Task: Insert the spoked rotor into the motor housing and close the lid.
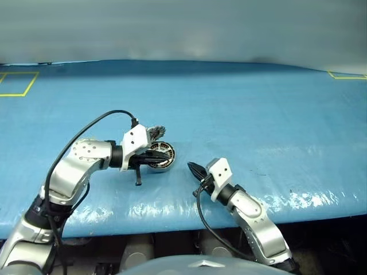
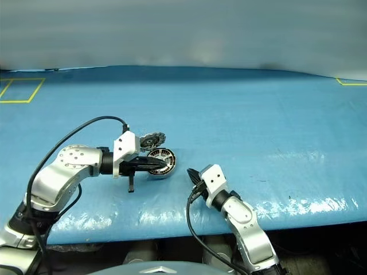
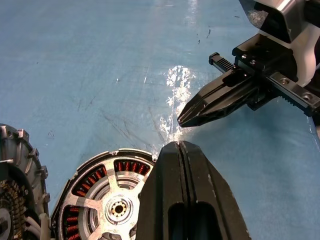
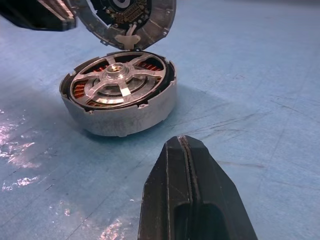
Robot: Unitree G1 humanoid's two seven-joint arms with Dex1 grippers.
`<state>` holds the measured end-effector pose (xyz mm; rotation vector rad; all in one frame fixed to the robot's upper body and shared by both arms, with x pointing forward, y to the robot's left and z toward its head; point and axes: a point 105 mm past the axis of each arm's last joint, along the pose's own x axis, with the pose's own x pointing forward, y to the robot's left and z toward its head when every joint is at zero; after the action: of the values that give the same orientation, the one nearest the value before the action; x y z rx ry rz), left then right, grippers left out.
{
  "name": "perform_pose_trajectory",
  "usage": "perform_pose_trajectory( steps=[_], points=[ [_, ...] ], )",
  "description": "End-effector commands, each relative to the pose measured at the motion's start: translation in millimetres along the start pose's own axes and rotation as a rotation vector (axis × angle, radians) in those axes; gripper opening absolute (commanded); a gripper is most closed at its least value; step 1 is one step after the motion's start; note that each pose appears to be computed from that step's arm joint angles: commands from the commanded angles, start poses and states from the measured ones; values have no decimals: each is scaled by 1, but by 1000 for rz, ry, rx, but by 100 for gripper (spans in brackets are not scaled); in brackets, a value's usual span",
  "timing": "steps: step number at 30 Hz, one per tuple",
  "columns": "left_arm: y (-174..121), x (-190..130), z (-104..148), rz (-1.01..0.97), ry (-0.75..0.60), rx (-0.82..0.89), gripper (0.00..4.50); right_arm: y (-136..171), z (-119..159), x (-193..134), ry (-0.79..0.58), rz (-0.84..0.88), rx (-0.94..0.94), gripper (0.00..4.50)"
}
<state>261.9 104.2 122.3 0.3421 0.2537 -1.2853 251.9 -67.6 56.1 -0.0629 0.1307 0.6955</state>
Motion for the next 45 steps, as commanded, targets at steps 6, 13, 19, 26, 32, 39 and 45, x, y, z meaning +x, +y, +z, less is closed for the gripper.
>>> perform_pose_trajectory(
  steps=[6,13,19,26,32,39,45],
  points=[
    [-21,-17,-2,186,-187,-22,2,-3,38,10,9,25,-26,0],
    [-25,-35,-16,419,-272,-110,2,2,44,25,61,71,-39,0],
    [-29,-49,-25,565,-364,-149,2,8,41,43,106,127,-44,0],
    [-31,-59,-50,687,-331,-174,2,19,46,74,118,155,-47,0],
    [-35,-60,-59,710,-320,-207,2,31,54,88,99,193,-31,0],
    [-37,-54,-60,694,-318,-229,2,35,35,94,165,210,-6,0],
    [-36,-50,-59,680,-316,-232,2,31,21,96,205,189,19,0]
  ],
)
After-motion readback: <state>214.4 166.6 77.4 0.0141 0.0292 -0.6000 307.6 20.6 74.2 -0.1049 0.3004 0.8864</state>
